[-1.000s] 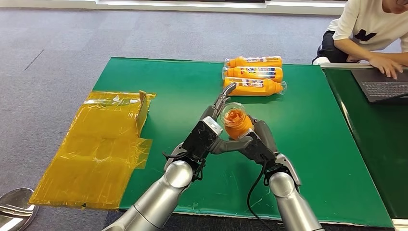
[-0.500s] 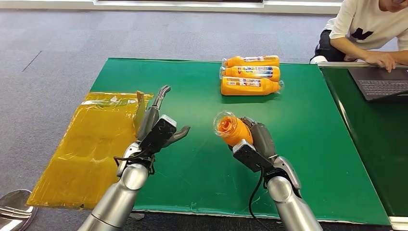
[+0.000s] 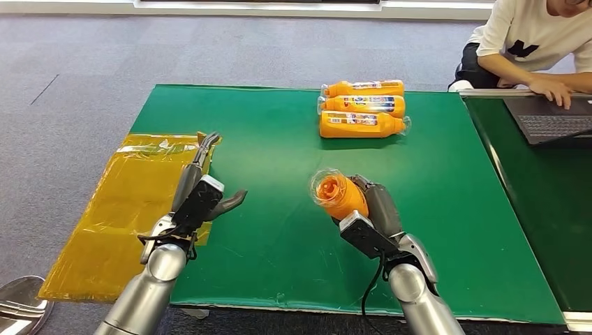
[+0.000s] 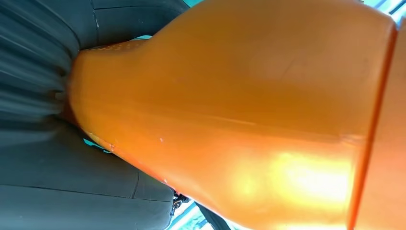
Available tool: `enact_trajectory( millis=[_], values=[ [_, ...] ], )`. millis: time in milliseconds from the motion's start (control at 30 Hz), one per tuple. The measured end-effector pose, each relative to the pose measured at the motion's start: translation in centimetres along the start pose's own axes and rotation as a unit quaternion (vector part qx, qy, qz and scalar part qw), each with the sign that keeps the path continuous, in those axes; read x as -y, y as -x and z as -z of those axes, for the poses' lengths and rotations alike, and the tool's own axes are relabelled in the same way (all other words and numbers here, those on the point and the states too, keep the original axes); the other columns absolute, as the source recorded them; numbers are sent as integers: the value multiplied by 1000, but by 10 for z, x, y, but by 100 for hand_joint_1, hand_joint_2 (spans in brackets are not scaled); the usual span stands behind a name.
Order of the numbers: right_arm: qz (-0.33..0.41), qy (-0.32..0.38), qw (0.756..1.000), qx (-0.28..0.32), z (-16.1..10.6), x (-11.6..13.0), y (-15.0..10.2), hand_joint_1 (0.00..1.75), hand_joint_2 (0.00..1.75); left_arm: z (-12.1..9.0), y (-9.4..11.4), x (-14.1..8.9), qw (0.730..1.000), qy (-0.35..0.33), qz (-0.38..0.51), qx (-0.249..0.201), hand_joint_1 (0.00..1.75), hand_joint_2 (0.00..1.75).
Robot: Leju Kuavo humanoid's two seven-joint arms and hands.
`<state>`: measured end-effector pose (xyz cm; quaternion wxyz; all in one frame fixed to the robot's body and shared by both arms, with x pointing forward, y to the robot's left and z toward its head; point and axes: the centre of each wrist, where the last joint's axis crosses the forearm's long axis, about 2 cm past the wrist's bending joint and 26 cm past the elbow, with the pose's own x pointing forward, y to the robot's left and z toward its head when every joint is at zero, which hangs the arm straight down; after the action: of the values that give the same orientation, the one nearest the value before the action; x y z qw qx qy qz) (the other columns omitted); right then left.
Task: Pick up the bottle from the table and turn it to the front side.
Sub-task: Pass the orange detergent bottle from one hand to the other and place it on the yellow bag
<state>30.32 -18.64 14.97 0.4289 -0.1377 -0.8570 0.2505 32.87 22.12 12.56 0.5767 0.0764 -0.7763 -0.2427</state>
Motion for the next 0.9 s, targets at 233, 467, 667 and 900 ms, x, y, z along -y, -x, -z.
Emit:
enact_trajectory(
  millis=[233,467,667,900],
  values=[
    [24,3,1000,13,0,1,-3,175,175,-15,6,11,998,23,-54,-6,0,175],
    [47,10,998,30,4,-1,-4,175,175,-18,0,27,994,53,-100,-6,0,175],
    [50,9,998,31,3,-3,-2,175,175,-18,-1,29,993,54,-106,-6,0,175],
    [147,21,986,69,13,-3,2,175,175,-7,-19,40,995,-12,-65,79,0,175]
  ],
)
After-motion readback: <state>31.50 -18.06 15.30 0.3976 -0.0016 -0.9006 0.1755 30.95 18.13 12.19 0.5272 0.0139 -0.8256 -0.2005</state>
